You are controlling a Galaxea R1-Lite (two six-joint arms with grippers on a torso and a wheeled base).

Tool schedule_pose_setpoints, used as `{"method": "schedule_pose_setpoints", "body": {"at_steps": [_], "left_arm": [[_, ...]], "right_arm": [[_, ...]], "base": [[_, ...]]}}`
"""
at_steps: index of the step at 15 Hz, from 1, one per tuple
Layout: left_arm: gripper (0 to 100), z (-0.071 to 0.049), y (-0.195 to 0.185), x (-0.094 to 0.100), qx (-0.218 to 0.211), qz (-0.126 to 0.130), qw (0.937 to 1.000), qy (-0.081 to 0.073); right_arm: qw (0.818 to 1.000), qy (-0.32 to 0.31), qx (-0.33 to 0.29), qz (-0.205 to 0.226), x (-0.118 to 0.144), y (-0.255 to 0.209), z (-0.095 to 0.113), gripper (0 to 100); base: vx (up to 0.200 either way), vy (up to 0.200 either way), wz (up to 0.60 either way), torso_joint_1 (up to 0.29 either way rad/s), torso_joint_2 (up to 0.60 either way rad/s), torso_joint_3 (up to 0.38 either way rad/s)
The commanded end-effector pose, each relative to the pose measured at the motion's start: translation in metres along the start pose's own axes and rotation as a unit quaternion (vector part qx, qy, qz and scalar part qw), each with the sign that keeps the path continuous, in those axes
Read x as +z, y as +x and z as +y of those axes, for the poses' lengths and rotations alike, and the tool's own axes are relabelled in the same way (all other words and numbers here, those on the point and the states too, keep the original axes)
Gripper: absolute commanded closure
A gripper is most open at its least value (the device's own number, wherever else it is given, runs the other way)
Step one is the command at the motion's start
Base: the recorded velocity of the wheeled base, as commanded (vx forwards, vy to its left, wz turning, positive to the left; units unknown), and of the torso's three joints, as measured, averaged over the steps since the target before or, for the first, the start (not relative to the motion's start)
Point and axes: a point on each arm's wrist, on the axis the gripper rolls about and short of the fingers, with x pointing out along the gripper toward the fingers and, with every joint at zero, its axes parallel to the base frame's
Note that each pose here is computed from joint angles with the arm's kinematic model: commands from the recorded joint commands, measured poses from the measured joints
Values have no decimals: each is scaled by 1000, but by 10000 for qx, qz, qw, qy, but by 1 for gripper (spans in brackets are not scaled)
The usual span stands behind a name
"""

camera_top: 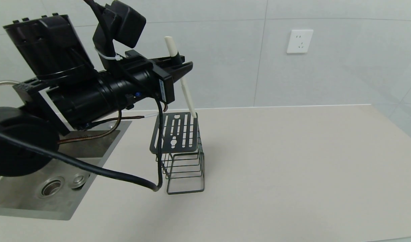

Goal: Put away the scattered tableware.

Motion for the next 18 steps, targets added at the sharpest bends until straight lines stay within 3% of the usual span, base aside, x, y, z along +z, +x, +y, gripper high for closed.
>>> {"method": "schedule_pose_setpoints", "body": {"at_steps": [1,3,5,13,14,15,18], "left_arm": [[100,3,-2,0,46,0,10000,11],[100,3,-7,-5,53,95,9999,-8],[100,2,-9,-8,44,161,9999,-25],[100,-4,-7,-9,-165,82,9998,-24],[100,-4,-5,-11,-215,91,9997,-8],[100,-3,-1,-13,-222,79,9996,155],[100,1,3,-9,-143,-6,9996,236]], "right_arm": [[9992,-284,-256,109,2,2,2,100],[9972,-595,-455,43,1,1,3,100],[9955,-642,-608,-354,-1,-5,4,100],[9959,-605,-576,-350,-1,-5,5,100],[9962,-558,-574,-345,-1,-5,5,100],[9964,-519,-572,-339,-1,-5,5,100],[9964,-527,-564,-339,-1,-5,5,100]], "base": [[0,0,0,0,0,0],[0,0,0,0,0,0],[0,0,0,0,0,0],[0,0,0,0,0,0],[0,0,0,0,0,0],[0,0,0,0,0,0],[0,0,0,0,0,0]]}}
